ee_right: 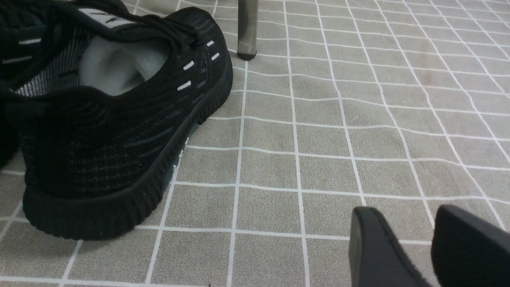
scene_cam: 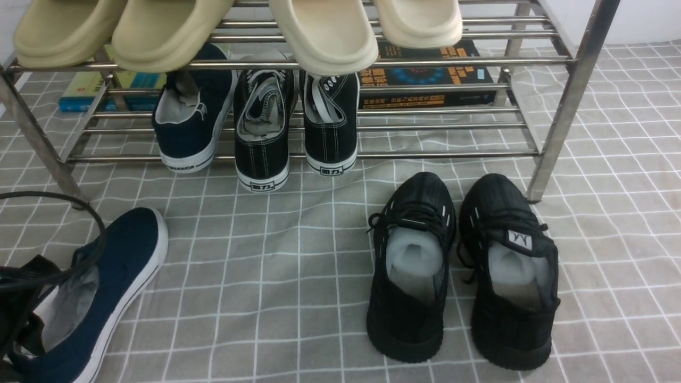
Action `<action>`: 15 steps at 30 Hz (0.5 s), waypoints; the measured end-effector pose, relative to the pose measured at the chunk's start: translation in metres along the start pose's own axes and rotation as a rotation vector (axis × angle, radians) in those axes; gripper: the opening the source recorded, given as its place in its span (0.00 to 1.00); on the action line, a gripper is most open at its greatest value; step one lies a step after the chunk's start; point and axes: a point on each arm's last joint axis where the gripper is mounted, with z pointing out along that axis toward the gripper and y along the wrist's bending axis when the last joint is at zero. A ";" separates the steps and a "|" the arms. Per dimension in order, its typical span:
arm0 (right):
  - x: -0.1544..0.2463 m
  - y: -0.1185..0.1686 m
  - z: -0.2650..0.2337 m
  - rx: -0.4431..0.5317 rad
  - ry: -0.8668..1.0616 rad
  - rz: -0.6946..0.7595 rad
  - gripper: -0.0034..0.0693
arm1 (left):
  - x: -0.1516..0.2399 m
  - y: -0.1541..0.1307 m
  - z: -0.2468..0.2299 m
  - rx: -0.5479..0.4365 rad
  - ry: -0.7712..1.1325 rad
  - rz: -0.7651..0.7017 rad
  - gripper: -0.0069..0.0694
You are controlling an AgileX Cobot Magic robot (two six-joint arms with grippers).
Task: Take the shoes off the shelf with your hand from the grey coffee tablecloth.
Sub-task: 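Set the held shoe down on the floor in front of the rack with the left gripper, then grasp the leftmost shoe on the bottom shelf of the shoe rack with the left gripper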
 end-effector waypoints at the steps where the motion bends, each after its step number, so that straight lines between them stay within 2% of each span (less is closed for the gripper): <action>1: 0.000 0.000 0.000 0.000 0.000 0.000 0.37 | -0.001 -0.001 -0.002 -0.001 0.004 0.014 0.43; 4: 0.000 0.000 0.000 0.000 0.000 0.000 0.37 | -0.008 -0.010 -0.014 0.031 -0.009 0.060 0.56; 6: 0.000 0.000 0.000 0.000 0.000 0.000 0.37 | -0.013 -0.017 -0.024 0.070 -0.029 0.074 0.61; 7: 0.000 0.000 0.000 0.000 0.000 0.000 0.37 | -0.021 -0.029 -0.039 0.138 -0.062 0.089 0.64; 8: 0.000 0.000 0.000 0.000 0.000 0.000 0.37 | -0.022 -0.030 -0.040 0.149 -0.062 0.087 0.65; 9: 0.000 0.000 0.000 0.000 0.000 0.000 0.37 | -0.030 -0.044 -0.053 0.238 -0.097 0.105 0.66; 12: 0.000 0.000 0.000 0.000 0.000 0.000 0.37 | -0.037 -0.061 -0.062 0.344 -0.119 0.126 0.67; 15: 0.000 0.000 0.000 0.000 0.000 0.000 0.37 | -0.045 -0.084 -0.054 0.449 -0.099 0.155 0.67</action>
